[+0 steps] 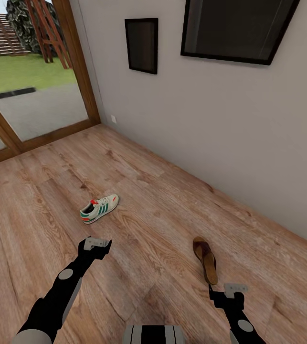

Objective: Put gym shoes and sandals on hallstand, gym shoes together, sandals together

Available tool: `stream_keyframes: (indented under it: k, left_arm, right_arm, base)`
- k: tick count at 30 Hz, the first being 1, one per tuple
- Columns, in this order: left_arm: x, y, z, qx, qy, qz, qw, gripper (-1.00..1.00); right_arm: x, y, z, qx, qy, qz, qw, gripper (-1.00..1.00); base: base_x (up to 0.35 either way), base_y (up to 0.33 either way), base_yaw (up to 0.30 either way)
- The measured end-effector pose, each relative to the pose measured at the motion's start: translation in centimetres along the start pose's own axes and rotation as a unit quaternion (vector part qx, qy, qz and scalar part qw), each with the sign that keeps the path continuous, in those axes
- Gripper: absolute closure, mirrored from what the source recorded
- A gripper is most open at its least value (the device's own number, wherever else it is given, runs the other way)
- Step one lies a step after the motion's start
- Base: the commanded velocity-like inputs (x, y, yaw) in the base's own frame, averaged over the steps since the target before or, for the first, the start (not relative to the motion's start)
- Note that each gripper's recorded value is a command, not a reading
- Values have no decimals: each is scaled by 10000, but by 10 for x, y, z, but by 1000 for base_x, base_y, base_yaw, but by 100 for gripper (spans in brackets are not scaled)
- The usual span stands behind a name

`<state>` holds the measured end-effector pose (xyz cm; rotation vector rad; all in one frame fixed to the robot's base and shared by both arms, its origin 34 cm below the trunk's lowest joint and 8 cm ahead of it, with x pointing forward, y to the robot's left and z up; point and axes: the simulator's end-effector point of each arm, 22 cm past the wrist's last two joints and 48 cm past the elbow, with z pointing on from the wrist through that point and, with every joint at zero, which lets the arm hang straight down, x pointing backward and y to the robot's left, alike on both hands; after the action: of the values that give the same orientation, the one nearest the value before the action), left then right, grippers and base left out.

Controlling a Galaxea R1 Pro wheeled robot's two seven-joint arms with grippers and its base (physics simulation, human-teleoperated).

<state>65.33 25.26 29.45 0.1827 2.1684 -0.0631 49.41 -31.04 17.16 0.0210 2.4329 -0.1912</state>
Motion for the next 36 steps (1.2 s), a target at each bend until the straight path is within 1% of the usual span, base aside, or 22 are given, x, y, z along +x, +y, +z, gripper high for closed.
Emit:
stream_keyframes:
  k: [24, 31, 36]
  left_arm:
    - [-2, -1, 0, 8, -22, 2, 10000, -100]
    - [14, -1, 5, 13, 105, -11, 9999, -100]
    - [13, -1, 5, 11, 103, -9, 9999, -100]
  right_arm:
    - [0, -1, 0, 4, 4, -8, 10000, -100]
    - [16, 0, 3, -1, 146, -33, 9999, -100]
    - [15, 0, 3, -1, 145, -34, 9999, -100]
  base:
    - [0, 0, 0]
    - [0, 0, 0]
    - [0, 0, 0]
